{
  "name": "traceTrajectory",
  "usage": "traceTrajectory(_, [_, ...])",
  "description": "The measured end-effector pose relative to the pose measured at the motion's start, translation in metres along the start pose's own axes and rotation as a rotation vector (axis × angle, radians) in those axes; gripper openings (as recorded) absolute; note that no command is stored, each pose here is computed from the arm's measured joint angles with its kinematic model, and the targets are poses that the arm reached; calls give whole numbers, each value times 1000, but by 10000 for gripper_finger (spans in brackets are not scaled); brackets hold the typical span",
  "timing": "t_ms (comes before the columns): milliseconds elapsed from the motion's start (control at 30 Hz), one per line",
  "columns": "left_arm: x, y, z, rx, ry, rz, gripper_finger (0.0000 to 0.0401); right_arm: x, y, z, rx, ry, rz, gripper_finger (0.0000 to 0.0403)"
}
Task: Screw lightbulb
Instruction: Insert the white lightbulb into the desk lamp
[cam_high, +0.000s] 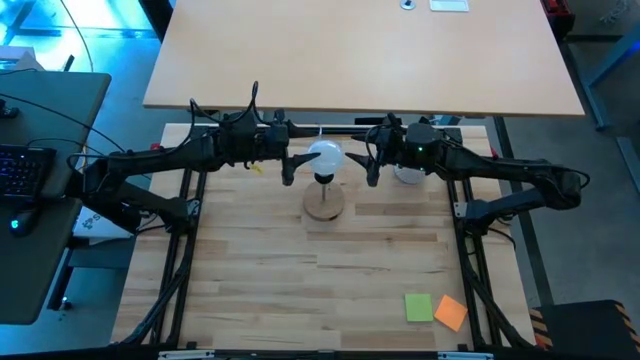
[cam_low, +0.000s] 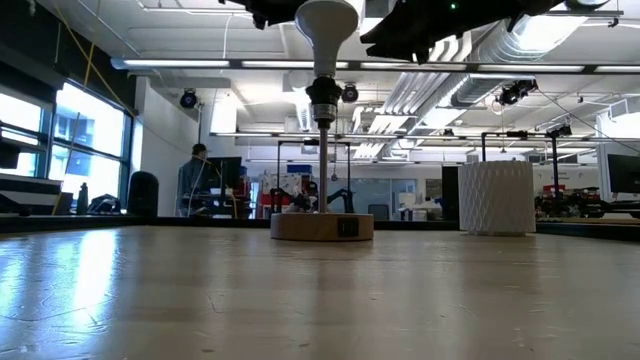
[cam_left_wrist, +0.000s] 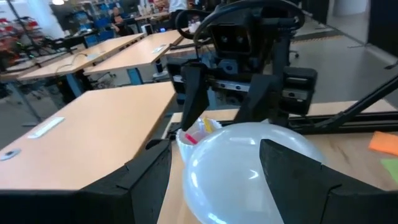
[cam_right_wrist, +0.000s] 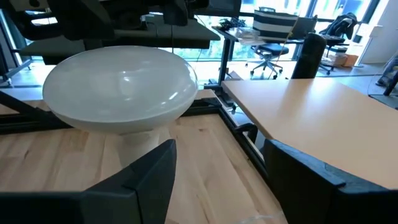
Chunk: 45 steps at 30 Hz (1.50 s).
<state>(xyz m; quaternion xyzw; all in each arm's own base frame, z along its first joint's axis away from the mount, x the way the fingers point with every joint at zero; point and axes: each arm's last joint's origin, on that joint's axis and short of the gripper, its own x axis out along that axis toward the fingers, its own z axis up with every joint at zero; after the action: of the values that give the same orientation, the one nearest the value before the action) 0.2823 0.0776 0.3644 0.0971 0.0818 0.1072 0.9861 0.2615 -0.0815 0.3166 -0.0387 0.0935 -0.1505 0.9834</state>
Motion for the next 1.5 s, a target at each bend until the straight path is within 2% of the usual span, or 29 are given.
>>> traceTrajectory(100, [-2,1,1,11,0,30,241,0,0,0,3,-3,-6,238])
traceTrajectory(233, [-14,0,11,25,-33,37,241,0,-4,0,30,4,-99,238])
traceTrajectory(367, [-34,-13,18,73,-30,19,236,3,-11,0,63,-17,-57,229])
traceTrajectory(533, [-49,-44,-9,100,-8,44,185,17,-18,-14,79,40,-85,182])
traceTrajectory(700, [-58,-67,-43,16,-29,70,118,19,-18,-22,115,106,-120,116])
traceTrajectory(833, [-67,-77,-62,-67,-91,106,79,6,-4,-21,122,170,-120,63])
traceTrajectory(900, [-71,-79,-69,-102,-105,117,65,-1,7,-31,126,186,-116,41])
traceTrajectory(1033, [-74,-83,-80,-153,-107,116,47,-16,23,-55,187,93,-57,11])
traceTrajectory(1167, [-71,-84,-86,-183,-111,114,39,-25,35,-78,269,-29,43,2])
traceTrajectory(1300, [-69,-86,-83,-197,-144,108,36,-30,43,-82,275,-123,118,2])
traceTrajectory(1500, [-68,-88,-77,-233,-220,90,36,-32,46,-71,279,-189,139,2])
